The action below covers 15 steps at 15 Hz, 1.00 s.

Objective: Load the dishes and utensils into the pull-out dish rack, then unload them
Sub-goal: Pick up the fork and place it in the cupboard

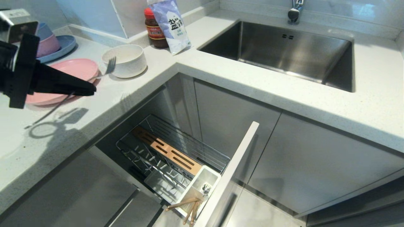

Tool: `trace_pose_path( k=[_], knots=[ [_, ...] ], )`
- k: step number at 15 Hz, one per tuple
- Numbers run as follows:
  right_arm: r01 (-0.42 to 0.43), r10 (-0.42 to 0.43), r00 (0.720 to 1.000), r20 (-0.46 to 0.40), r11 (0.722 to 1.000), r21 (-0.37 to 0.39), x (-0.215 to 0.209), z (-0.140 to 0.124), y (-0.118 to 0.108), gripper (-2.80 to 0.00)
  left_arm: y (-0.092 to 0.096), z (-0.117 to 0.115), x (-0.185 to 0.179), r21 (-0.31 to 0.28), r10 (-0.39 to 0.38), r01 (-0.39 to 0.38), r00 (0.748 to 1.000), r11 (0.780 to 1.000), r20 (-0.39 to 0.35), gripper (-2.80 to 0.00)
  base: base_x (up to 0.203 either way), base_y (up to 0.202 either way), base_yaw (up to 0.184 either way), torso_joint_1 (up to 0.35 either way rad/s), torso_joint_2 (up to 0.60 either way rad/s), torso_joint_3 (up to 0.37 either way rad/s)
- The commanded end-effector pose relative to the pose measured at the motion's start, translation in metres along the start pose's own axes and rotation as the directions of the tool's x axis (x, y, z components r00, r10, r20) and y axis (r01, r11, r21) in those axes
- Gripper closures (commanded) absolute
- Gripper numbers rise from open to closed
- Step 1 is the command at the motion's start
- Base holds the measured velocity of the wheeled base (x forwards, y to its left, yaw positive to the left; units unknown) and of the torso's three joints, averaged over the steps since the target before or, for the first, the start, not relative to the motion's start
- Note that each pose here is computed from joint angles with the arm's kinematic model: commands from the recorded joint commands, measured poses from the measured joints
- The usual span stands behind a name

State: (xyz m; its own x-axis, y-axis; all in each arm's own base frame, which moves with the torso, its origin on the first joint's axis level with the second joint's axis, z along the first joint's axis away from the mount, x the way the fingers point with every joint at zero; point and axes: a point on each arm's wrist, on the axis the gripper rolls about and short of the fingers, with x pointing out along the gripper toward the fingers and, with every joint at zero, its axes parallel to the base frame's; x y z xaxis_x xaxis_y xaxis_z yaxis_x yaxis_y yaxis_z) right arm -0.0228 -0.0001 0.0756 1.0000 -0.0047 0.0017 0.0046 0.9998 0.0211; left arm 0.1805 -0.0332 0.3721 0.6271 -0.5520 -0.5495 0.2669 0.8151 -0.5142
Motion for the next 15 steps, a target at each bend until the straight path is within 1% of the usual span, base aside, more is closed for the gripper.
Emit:
trace_pose_path(
  k=[1, 2, 3, 4, 5, 7, 8, 9, 10, 11, 13, 15],
  knots=[
    [0.0, 0.0, 1.0, 0.001, 1.0, 0.0, 0.0, 0.0, 0.0, 0.0, -0.009, -0.012, 0.03, 0.03, 0.009, -0.004, 0.99, 1.0, -0.143, 0.0, 0.0, 0.0, 0.0, 0.0, 0.0, 0.0],
    [0.0, 0.0, 1.0, 0.001, 1.0, 0.0, 0.0, 0.0, 0.0, 0.0, -0.01, -0.017, 0.042, 0.038, 0.029, -0.022, 0.979, 0.999, -0.199, 0.0, 0.0, 0.0, 0.0, 0.0, 0.0, 0.0],
    [0.0, 0.0, 1.0, 0.001, 1.0, 0.0, 0.0, 0.0, 0.0, 0.0, -0.012, -0.022, 0.051, 0.049, 0.035, -0.024, 0.968, 0.999, -0.248, 0.0, 0.0, 0.0, 0.0, 0.0, 0.0, 0.0],
    [0.0, 0.0, 1.0, 0.001, 1.0, 0.0, 0.0, 0.0, 0.0, 0.0, -0.014, -0.028, 0.059, 0.079, 0.038, -0.015, 0.952, 0.997, -0.304, 0.0, 0.0, 0.0, 0.0, 0.0, 0.0, 0.0],
    [0.0, 0.0, 1.0, 0.001, 1.0, 0.0, 0.0, 0.0, 0.0, 0.0, -0.015, -0.034, 0.066, 0.11, 0.046, -0.006, 0.932, 0.994, -0.36, 0.0, 0.0, 0.0, 0.0, 0.0, 0.0, 0.0],
    [0.0, 0.0, 1.0, 0.001, 1.0, 0.0, 0.0, 0.0, 0.0, 0.0, -0.015, -0.041, 0.08, 0.143, 0.062, 0.003, 0.893, 0.99, -0.446, 0.0, 0.0, 0.0, 0.0, 0.0, 0.0, 0.0],
    [0.0, 0.0, 1.0, 0.001, 1.0, 0.0, 0.0, 0.0, 0.0, 0.0, -0.013, -0.044, 0.088, 0.151, 0.071, 0.001, 0.876, 0.989, -0.477, 0.0, 0.0, 0.0, 0.0, 0.0, 0.0, 0.0],
    [0.0, 0.0, 1.0, 0.001, 1.0, 0.0, 0.0, 0.0, 0.0, 0.0, -0.015, -0.047, 0.092, 0.16, 0.076, 0.005, 0.866, 0.987, -0.494, 0.0, 0.0, 0.0, 0.0, 0.0, 0.0, 0.0],
    [0.0, 0.0, 1.0, 0.001, 1.0, 0.0, 0.0, 0.0, 0.0, 0.0, -0.018, -0.053, 0.098, 0.184, 0.096, 0.001, 0.85, 0.983, -0.519, 0.0, 0.0, 0.0, 0.0, 0.0, 0.0, 0.0],
    [0.0, 0.0, 1.0, 0.001, 1.0, 0.0, 0.0, 0.0, 0.0, 0.0, -0.02, -0.058, 0.107, 0.218, 0.139, -0.022, 0.83, 0.976, -0.539, 0.0, 0.0, 0.0, 0.0, 0.0, 0.0, 0.0],
    [0.0, 0.0, 1.0, 0.001, 1.0, 0.0, 0.0, 0.0, 0.0, 0.0, -0.019, -0.066, 0.129, 0.256, 0.205, -0.062, 0.786, 0.965, -0.583, 0.0, 0.0, 0.0, 0.0, 0.0, 0.0, 0.0],
    [0.0, 0.0, 1.0, 0.001, 1.0, 0.0, 0.0, 0.0, 0.0, 0.0, -0.014, -0.071, 0.154, 0.26, 0.233, -0.083, 0.744, 0.962, -0.626, 0.0, 0.0, 0.0, 0.0, 0.0, 0.0, 0.0]
  ],
)
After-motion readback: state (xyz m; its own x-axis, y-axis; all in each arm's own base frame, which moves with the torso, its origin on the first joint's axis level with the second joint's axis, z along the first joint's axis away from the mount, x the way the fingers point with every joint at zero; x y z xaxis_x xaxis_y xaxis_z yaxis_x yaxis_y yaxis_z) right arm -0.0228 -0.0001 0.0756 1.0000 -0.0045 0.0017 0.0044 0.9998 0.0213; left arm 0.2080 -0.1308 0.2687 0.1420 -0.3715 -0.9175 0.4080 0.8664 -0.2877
